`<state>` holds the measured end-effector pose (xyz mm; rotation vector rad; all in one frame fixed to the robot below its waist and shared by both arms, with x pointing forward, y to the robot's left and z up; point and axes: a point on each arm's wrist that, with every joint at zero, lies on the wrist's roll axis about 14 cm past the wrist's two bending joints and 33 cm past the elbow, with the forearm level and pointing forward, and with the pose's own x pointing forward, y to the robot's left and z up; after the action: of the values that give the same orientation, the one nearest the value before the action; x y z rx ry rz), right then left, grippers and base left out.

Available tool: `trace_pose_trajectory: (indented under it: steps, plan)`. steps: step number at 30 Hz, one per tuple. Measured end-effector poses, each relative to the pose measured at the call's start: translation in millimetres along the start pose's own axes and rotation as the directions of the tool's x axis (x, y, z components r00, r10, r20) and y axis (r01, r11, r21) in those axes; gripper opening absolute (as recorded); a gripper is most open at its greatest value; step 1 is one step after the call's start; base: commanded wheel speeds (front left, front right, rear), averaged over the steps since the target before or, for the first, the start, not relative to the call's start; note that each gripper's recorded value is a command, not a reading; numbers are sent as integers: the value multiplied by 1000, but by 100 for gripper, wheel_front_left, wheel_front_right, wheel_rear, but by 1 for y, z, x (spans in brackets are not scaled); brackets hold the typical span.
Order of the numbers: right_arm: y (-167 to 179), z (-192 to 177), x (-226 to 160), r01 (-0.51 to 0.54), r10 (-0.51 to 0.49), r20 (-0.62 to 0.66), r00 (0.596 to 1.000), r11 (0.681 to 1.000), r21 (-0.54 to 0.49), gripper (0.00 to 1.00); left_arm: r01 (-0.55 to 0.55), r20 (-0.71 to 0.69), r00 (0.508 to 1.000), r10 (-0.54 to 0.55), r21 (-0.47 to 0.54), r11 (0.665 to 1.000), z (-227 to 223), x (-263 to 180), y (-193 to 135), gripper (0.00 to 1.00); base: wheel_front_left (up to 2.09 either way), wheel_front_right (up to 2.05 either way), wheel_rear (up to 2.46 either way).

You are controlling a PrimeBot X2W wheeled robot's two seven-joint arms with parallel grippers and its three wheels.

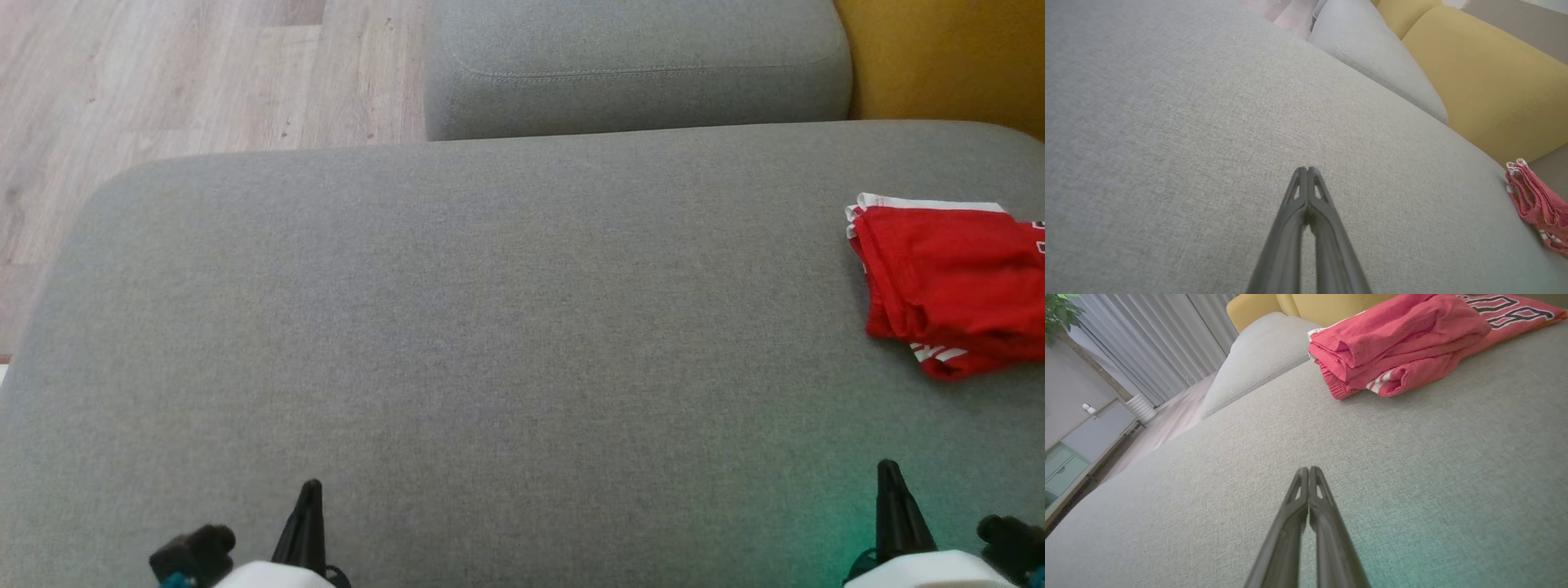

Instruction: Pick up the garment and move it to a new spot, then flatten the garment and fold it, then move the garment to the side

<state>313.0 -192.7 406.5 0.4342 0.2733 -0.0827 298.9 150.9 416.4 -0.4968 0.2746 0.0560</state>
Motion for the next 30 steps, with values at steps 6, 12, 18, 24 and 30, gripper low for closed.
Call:
trace_pose_trajectory:
  steps: [6, 12, 18, 24, 30]
  plan:
    - [1, 6, 4, 4, -5, 15, 1000, 997, 74, 0, -9, -1, 1000, 9, -69, 998, 4, 4, 3, 0, 0, 0, 0]
    - [-1, 8, 5, 13, -15, 14, 1000, 989, 146, 0, -11, -11, 1000, 9, -137, 990, 5, 7, 3, 0, 0, 0, 0]
    - [1, 15, 10, 9, -17, 29, 999, 973, 230, 0, -13, -3, 1000, 13, -217, 976, 12, 12, 5, 0, 0, 0, 0]
    - [1, 20, 12, 8, -19, 34, 999, 953, 302, 0, -12, -7, 1000, 11, -283, 959, 14, 15, 5, 0, 0, 0, 0]
    - [0, 21, 13, 9, -23, 32, 999, 928, 372, 0, -7, -1, 1000, 7, -350, 937, 19, 19, 6, 0, 0, 0, 0]
